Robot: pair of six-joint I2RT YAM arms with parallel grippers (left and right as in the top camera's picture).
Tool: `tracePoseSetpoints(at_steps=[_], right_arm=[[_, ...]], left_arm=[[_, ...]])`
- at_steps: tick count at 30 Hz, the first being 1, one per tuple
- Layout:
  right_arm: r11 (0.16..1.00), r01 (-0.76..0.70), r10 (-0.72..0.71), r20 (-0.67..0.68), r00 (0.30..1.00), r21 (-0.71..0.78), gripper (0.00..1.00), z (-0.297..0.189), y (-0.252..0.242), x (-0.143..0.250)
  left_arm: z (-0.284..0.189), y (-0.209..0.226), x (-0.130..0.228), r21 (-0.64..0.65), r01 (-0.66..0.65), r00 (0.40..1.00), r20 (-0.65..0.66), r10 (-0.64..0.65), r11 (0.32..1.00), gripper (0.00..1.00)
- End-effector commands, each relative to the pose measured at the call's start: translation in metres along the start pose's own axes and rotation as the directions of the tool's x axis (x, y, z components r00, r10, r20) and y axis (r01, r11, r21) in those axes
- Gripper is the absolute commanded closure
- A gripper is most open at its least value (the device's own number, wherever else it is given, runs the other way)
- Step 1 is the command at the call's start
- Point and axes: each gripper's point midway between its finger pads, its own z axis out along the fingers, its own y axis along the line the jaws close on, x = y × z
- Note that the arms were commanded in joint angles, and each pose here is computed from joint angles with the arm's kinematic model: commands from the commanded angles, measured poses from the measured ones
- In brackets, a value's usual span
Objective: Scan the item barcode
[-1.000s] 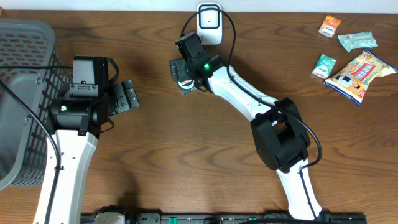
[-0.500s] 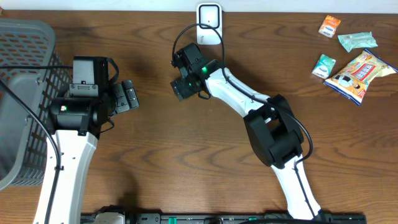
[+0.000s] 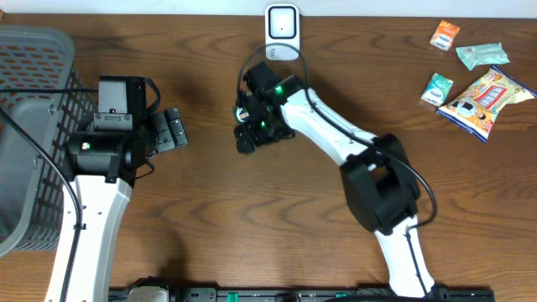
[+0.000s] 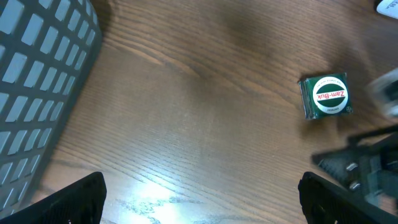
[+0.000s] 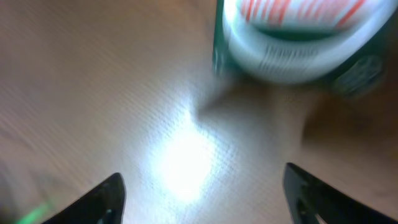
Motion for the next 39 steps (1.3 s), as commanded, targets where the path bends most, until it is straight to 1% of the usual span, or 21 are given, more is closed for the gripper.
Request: tracePoseSetpoints(at_steps=[1,3,4,5,8,10,11,13,17,22,28,32,36,39], right_arm=[[0.977,0.063,-0.113,0.245,0.963,0.202,0.39,-0.065,-0.008,-0.052],[0.949,0.040,-0.157,0.358,0.921,0.311,0.57,-0.082,-0.022,-0.081],[0.939,0.040,-0.186,0.407,0.894,0.342,0.63,-0.090,-0.026,-0.095],[0.932,0.053,-0.219,0.441,0.871,0.357,0.66,-0.093,-0.027,-0.107],[0.929,0.061,-0.254,0.511,0.821,0.365,0.86,-0.092,-0.030,-0.130],[0.929,0.057,-0.258,0.531,0.808,0.365,0.97,-0.083,-0.034,-0.138],[0.930,0.057,-0.257,0.532,0.807,0.363,0.99,-0.075,-0.036,-0.140],[0.939,0.078,-0.254,0.522,0.814,0.336,0.99,-0.054,-0.037,-0.140],[0.964,0.156,-0.244,0.488,0.838,0.214,0.99,-0.005,-0.029,-0.132],[0.967,0.157,-0.232,0.439,0.868,0.200,0.99,0.022,-0.036,-0.120],[0.971,0.136,-0.196,0.328,0.924,0.199,0.99,0.032,-0.049,-0.092],[0.974,0.113,-0.152,0.199,0.968,0.195,0.99,0.037,-0.057,-0.059],[0.977,0.090,-0.102,0.056,0.993,0.191,0.99,0.022,-0.055,-0.022],[0.978,0.081,-0.084,0.009,0.996,0.194,0.99,-0.001,-0.048,-0.007]], left_arm=[[-0.002,0.003,-0.002,-0.012,-0.002,1.000,0.010,0.002,1.000,0.02],[-0.002,0.003,-0.002,-0.012,-0.002,1.000,0.010,0.002,1.000,0.02],[-0.002,0.003,-0.002,-0.012,-0.002,1.000,0.010,0.002,1.000,0.03],[-0.002,0.003,-0.002,-0.012,-0.002,1.000,0.010,0.002,1.000,0.02],[-0.002,0.003,-0.002,-0.012,-0.002,1.000,0.010,0.002,1.000,0.02],[-0.002,0.003,-0.002,-0.012,-0.002,1.000,0.010,0.002,1.000,0.02],[-0.002,0.003,-0.002,-0.012,-0.002,1.000,0.010,0.002,1.000,0.02],[-0.002,0.003,-0.002,-0.012,-0.002,1.000,0.010,0.002,1.000,0.03],[-0.002,0.003,-0.002,-0.012,-0.002,1.000,0.010,0.002,1.000,0.02],[-0.002,0.003,-0.002,-0.012,-0.002,1.000,0.010,0.002,1.000,0.02],[-0.002,0.003,-0.002,-0.012,-0.002,1.000,0.010,0.002,1.000,0.02],[-0.002,0.003,-0.002,-0.012,-0.002,1.000,0.010,0.002,1.000,0.02],[-0.002,0.003,-0.002,-0.012,-0.002,1.000,0.010,0.002,1.000,0.02],[-0.002,0.003,-0.002,-0.012,-0.002,1.000,0.010,0.002,1.000,0.02]])
